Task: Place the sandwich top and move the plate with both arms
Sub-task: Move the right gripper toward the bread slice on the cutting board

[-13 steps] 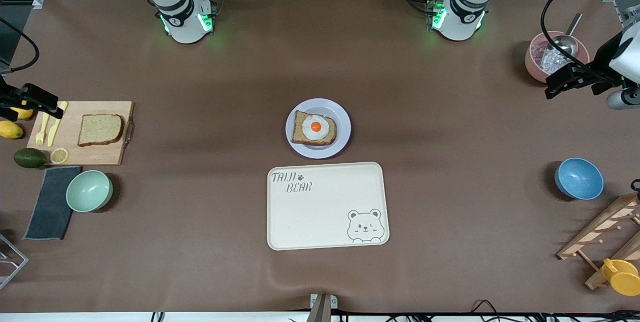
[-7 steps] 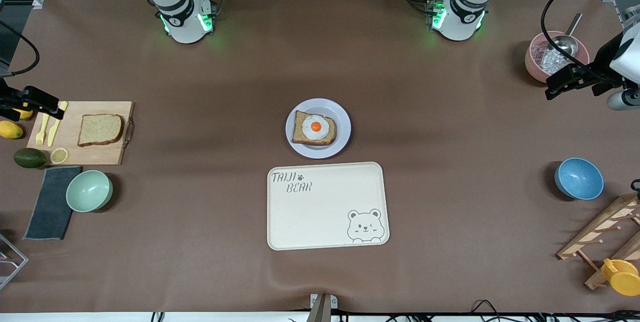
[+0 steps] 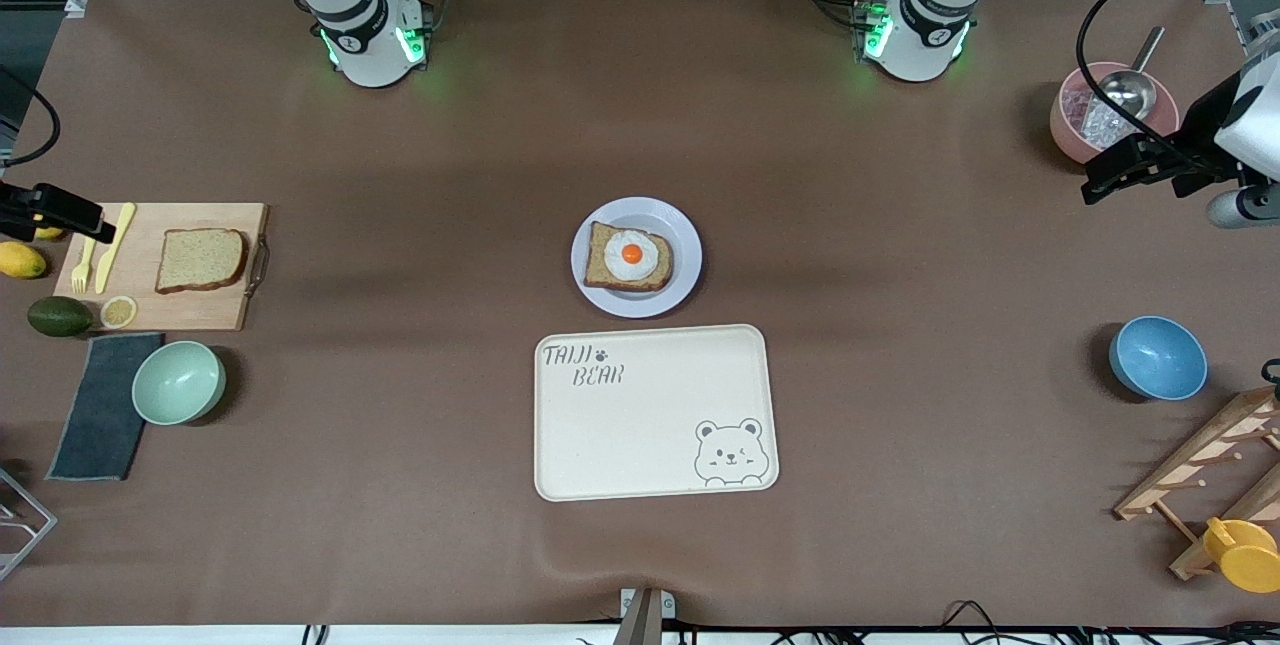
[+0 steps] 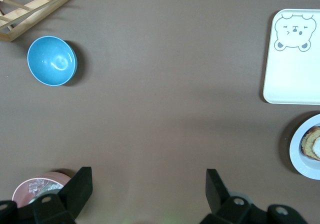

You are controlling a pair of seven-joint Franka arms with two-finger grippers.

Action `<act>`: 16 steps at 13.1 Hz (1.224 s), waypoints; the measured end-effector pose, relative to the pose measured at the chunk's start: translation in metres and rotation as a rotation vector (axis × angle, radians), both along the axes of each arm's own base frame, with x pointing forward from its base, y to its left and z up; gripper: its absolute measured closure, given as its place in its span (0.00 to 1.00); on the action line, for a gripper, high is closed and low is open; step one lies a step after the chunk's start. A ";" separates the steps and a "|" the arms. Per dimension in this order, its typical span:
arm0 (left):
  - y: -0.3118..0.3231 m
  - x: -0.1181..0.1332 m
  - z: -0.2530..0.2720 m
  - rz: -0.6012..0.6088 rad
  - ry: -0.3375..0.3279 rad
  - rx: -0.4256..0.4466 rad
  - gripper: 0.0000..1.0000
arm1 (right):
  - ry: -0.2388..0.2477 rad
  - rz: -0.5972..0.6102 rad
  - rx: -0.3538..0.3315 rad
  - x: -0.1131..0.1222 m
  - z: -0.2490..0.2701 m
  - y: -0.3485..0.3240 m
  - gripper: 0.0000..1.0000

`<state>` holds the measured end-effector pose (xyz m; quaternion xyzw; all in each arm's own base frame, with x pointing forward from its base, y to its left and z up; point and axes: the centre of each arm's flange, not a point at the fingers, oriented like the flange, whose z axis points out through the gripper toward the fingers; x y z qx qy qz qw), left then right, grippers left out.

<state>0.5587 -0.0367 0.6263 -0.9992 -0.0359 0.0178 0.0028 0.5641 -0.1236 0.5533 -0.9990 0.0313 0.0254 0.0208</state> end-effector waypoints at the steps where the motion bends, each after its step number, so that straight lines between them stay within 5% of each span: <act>1: 0.000 0.000 0.000 0.000 -0.001 0.000 0.00 | 0.012 -0.007 0.007 -0.003 -0.007 -0.006 0.00; 16: -0.004 0.001 0.006 -0.004 -0.012 -0.023 0.00 | 0.058 0.005 0.134 -0.057 -0.150 -0.133 0.00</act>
